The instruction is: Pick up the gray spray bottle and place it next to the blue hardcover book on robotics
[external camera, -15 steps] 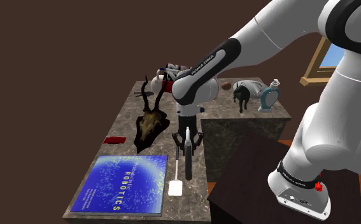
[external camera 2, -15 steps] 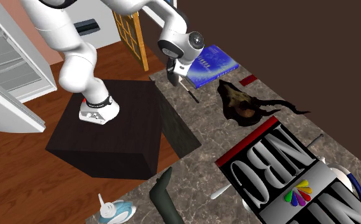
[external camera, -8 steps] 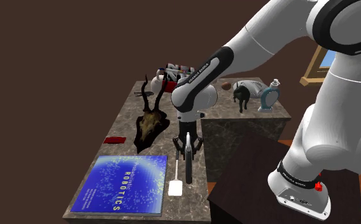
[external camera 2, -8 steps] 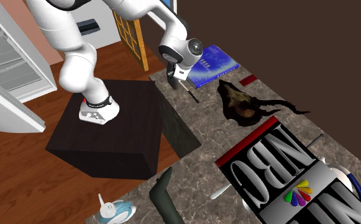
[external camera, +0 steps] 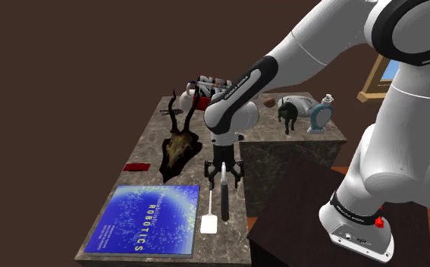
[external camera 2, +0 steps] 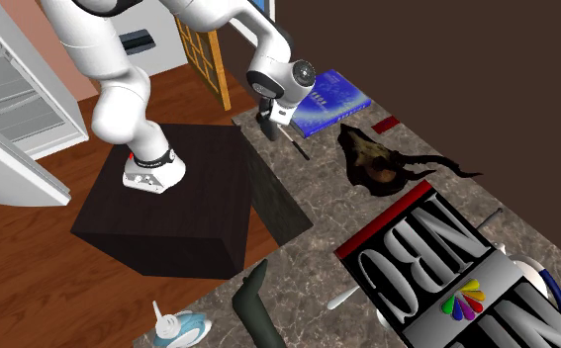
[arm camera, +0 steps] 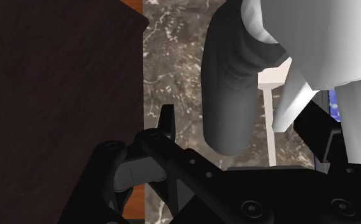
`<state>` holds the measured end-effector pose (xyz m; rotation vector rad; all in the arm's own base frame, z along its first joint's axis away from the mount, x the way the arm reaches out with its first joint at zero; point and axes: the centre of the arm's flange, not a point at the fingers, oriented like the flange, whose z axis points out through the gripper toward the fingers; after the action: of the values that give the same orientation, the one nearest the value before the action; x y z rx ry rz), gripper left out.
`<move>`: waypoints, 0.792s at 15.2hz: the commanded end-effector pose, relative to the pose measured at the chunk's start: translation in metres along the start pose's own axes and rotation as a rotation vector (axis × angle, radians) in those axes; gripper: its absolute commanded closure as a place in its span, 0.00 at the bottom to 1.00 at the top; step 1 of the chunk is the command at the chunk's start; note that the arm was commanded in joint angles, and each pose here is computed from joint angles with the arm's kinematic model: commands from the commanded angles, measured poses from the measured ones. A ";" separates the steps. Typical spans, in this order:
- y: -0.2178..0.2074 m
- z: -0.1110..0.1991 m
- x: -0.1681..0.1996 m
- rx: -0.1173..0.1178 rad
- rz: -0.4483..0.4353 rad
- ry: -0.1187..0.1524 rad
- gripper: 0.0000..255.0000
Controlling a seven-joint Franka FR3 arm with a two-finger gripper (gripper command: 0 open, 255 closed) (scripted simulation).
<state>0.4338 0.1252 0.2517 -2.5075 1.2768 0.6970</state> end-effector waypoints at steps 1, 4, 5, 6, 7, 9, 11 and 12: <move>0.000 0.000 0.000 0.000 0.000 0.000 0.00; 0.000 -0.013 0.000 0.000 0.000 0.000 0.00; 0.000 -0.026 0.000 0.000 0.000 0.000 0.00; 0.000 -0.040 0.000 0.000 0.000 0.000 0.00; 0.000 -0.050 0.000 0.000 0.000 0.000 0.00; 0.000 -0.050 0.000 0.000 0.000 0.000 0.00; 0.000 -0.050 0.000 0.000 0.000 0.000 0.00; 0.000 -0.050 0.000 0.000 0.000 0.000 0.00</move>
<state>0.4488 0.1046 0.2942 -2.5073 1.2768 0.6967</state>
